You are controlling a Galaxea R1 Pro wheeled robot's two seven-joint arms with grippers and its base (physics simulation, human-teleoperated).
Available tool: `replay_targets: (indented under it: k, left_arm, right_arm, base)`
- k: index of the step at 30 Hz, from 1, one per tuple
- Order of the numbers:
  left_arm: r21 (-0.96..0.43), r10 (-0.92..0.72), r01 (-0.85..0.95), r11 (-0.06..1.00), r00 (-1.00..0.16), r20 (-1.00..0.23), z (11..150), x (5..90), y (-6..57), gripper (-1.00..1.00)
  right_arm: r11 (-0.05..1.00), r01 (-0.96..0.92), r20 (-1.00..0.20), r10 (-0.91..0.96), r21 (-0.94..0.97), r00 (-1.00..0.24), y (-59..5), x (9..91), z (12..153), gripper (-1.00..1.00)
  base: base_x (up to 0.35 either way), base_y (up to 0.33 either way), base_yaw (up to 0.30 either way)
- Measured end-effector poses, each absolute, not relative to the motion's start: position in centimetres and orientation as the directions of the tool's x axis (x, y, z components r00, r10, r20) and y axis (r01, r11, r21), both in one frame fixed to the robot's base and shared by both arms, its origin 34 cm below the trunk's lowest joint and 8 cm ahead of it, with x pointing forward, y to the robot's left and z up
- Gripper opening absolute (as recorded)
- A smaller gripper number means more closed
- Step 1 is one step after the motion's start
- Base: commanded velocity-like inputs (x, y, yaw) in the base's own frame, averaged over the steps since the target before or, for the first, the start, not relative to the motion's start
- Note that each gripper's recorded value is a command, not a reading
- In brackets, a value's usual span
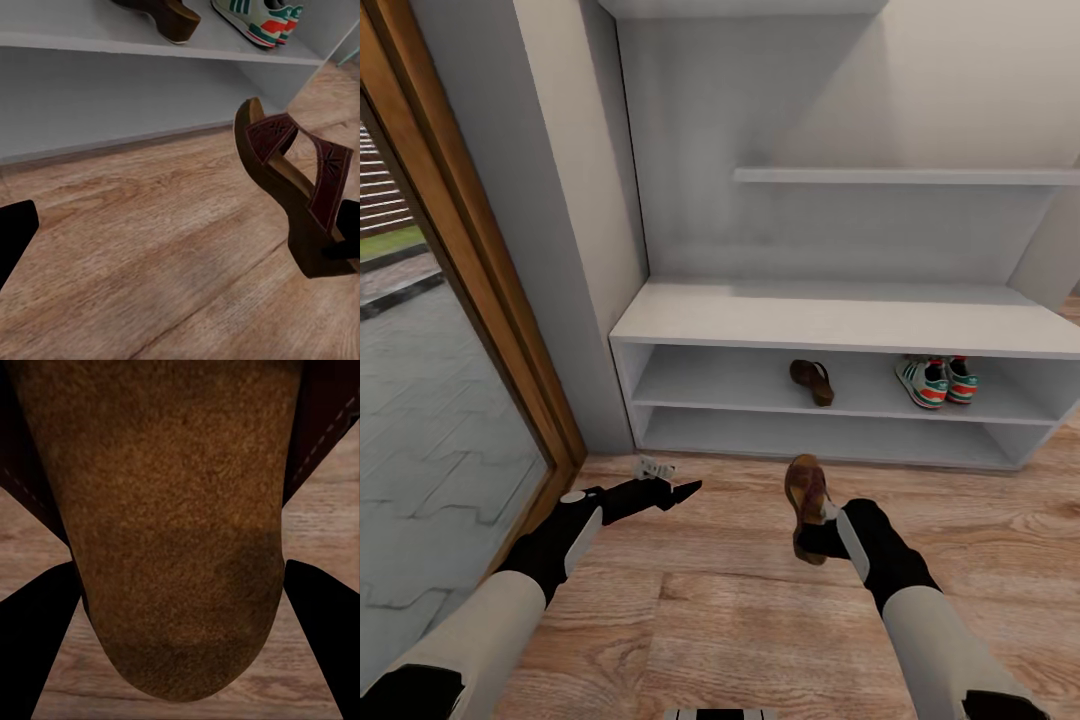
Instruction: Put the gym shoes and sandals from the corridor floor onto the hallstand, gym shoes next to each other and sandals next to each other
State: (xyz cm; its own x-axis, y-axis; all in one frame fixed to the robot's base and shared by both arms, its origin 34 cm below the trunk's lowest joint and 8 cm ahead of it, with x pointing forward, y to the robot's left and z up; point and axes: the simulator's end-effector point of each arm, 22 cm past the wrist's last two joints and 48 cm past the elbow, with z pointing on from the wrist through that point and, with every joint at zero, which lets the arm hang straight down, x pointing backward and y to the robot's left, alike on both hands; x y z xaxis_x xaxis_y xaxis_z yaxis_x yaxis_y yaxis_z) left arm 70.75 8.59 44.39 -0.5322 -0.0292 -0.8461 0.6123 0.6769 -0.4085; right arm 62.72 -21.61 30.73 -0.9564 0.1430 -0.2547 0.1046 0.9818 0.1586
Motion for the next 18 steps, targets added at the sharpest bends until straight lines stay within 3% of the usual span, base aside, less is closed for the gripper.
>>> replay_targets:
  k: [18]
  left_arm:
    - [-0.497, -0.041, 0.566, 0.657, -0.631, -0.774, 39.1, 65.7, 5.3, 1.0]
  right_arm:
    - [0.984, 0.109, -0.342, 0.152, 0.143, -0.927, -22.5, 64.9, 32.6, -1.0]
  base:
    - [0.0, 0.0, 0.0]
